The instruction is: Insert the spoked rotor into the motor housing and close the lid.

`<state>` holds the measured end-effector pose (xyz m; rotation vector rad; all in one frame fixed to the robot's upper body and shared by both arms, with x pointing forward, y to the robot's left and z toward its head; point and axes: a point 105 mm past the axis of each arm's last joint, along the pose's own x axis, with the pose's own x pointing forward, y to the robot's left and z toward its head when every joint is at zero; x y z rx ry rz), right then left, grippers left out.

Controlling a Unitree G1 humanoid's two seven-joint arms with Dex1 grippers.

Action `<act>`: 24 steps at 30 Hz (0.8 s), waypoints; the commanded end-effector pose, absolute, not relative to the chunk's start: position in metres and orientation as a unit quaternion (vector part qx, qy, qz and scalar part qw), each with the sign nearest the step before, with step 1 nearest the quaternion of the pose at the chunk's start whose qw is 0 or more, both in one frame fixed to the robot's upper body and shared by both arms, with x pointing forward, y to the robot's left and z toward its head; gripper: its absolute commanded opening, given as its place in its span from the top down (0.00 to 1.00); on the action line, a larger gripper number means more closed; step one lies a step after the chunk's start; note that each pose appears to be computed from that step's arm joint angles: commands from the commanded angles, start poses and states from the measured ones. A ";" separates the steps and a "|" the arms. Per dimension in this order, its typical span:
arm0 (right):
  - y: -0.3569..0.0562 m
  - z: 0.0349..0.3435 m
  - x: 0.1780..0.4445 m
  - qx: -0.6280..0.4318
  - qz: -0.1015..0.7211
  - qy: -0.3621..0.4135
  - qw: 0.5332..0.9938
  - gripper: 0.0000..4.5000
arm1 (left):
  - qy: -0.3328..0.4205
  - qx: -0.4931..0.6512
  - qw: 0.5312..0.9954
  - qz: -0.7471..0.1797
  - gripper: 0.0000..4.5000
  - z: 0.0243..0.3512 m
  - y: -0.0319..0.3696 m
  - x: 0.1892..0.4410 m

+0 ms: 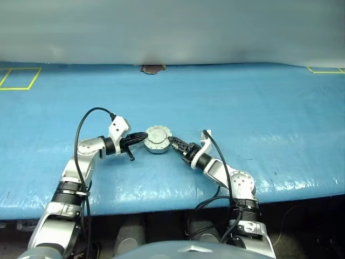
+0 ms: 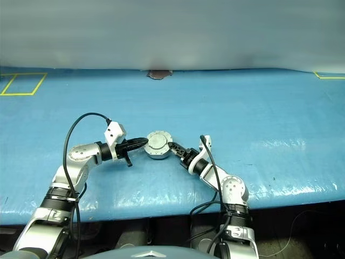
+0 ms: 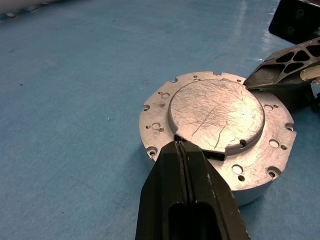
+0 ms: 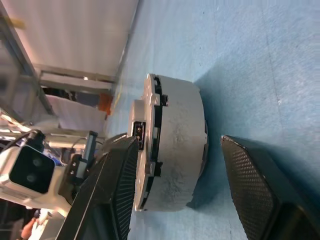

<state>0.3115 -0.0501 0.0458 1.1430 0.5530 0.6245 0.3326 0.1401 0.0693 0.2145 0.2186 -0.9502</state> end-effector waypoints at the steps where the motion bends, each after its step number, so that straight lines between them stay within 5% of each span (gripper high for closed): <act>1: -0.022 0.063 0.310 0.561 0.323 0.239 0.724 0.38 | 0.123 0.107 0.877 -0.452 1.00 0.060 0.142 0.330; 24: -0.024 0.063 0.312 0.570 0.315 0.234 0.721 0.47 | 0.123 0.112 0.877 -0.450 1.00 0.059 0.142 0.330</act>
